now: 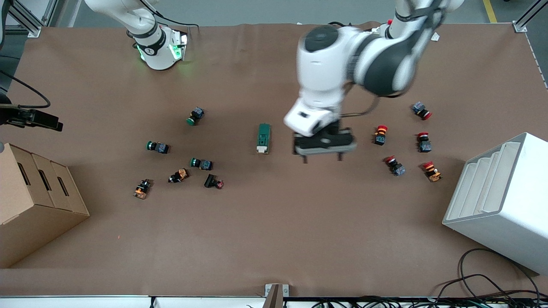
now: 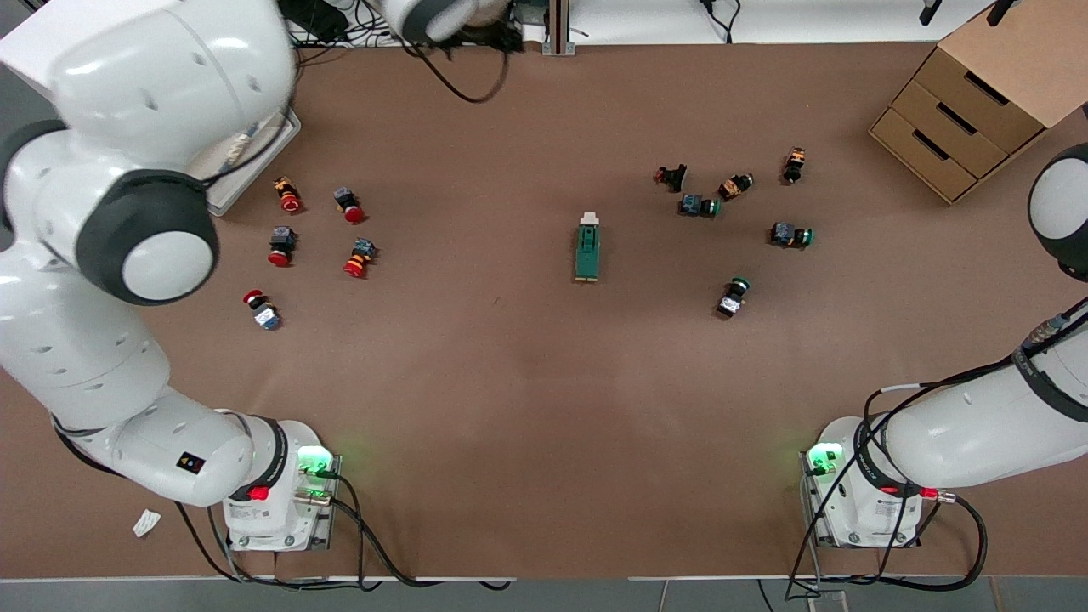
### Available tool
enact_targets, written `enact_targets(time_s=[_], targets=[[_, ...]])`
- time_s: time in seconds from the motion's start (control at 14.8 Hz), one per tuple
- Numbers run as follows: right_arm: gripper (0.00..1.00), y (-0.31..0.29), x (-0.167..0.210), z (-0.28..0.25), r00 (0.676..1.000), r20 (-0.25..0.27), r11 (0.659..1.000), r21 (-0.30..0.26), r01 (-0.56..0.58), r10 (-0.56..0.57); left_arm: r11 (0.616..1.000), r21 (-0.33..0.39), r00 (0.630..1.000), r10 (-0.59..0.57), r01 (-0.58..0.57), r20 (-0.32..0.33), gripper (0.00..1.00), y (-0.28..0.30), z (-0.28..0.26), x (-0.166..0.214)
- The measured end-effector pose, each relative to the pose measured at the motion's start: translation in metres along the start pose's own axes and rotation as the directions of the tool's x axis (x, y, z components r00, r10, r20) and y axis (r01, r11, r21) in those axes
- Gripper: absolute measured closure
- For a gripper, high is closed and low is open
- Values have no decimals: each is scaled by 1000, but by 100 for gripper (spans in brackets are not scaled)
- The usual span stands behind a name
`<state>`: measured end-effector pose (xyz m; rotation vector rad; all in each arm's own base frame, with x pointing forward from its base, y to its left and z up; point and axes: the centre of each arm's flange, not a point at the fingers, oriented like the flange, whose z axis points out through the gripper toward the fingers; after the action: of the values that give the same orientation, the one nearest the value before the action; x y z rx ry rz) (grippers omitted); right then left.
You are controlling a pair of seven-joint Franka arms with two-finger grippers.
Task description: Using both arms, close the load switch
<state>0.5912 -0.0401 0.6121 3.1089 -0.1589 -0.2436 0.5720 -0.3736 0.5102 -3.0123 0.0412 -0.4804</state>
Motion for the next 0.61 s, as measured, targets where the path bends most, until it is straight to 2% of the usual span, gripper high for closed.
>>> enact_targets(time_s=[0.27,0.47,0.61], targets=[[0,0,-3,-12,1000,-16,1000,-1,1,-1,999,-38,996,38,-35,79,0,-143,-46,42],[0,-3,-4,-12,1000,-11,1000,0,5,-5,993,-105,991,65,-52,120,0,-217,-73,47],[0,-5,-7,-10,1000,14,1000,0,9,-9,993,-106,984,68,-51,162,0,-249,-88,39]])
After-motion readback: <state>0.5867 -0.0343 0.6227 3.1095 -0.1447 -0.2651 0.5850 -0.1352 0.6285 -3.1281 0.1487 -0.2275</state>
